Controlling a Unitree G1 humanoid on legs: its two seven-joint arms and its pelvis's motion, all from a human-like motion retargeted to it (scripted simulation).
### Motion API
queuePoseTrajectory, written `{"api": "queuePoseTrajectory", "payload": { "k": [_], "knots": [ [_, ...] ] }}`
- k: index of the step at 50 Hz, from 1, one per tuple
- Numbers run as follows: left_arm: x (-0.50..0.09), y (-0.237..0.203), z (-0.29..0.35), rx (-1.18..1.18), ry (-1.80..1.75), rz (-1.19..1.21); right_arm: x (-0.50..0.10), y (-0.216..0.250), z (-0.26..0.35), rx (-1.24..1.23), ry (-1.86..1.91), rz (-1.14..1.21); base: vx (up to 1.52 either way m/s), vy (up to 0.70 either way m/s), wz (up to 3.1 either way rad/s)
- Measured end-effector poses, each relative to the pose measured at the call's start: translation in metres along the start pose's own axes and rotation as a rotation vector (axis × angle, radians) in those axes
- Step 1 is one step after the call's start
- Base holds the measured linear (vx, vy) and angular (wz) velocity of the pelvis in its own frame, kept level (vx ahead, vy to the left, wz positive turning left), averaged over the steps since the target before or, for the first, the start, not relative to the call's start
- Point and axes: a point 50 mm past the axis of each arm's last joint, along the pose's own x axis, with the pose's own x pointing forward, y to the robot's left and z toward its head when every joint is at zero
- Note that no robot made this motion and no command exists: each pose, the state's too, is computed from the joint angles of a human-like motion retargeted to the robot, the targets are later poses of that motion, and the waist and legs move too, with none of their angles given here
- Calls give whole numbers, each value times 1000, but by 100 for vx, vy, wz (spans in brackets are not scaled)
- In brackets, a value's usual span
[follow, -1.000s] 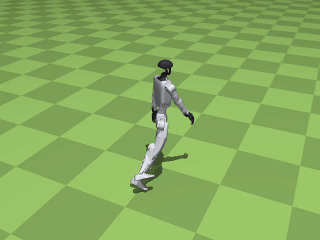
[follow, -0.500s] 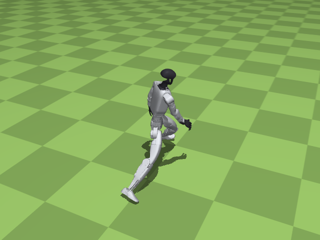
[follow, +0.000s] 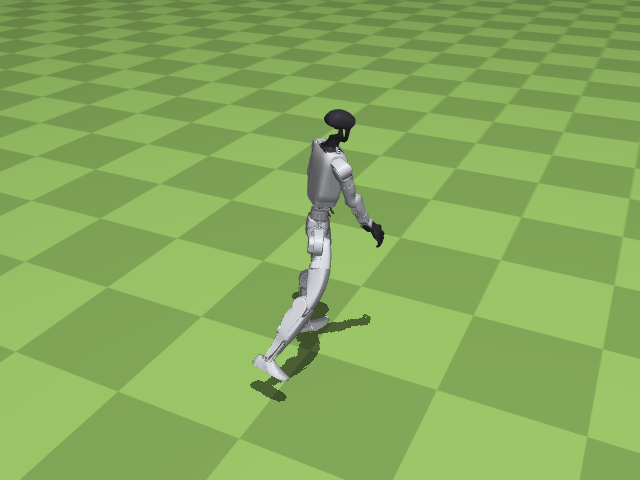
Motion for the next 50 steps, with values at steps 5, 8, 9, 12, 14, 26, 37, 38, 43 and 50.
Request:
{"api": "queuePoseTrajectory", "payload": {
  "k": [5, 8, 9, 12, 14, 26, 37, 38, 43, 50],
  "knots": [
    [-1, -3, -6, 20, 25, 0, -2, 0, -13, 48, 47, -3, -15, -60, 15],
    [-3, -6, -16, 8, 62, 2, -4, -1, -28, 72, 104, -14, -7, -48, 25],
    [-5, -8, -21, 3, 80, 1, -5, 0, -33, 73, 125, -16, -2, -38, 20],
    [-10, -12, -39, -12, 145, -6, -8, 1, -48, 59, 178, -14, 3, -28, 11],
    [-15, -13, -53, -21, 198, -10, -9, 2, -55, 42, 198, -7, 7, -17, -4],
    [-46, -32, -112, -49, 393, 4, -4, -25, -45, 60, 90, -91, 11, 15, -33],
    [-32, -12, -50, 198, -27, -15, -20, -85, 34, 242, -382, -365, -3, 25, -157],
    [-31, 3, -42, 218, -58, -1, -26, -89, 42, 254, -441, -365, -13, -7, -179],
    [-34, 90, -1, 293, -160, 178, -64, -121, 58, 318, -674, -386, -11, -19, -179],
    [-42, 149, 75, 317, -353, 427, -98, -153, 18, 447, -671, -536, 5, -22, -107]
  ]
}}
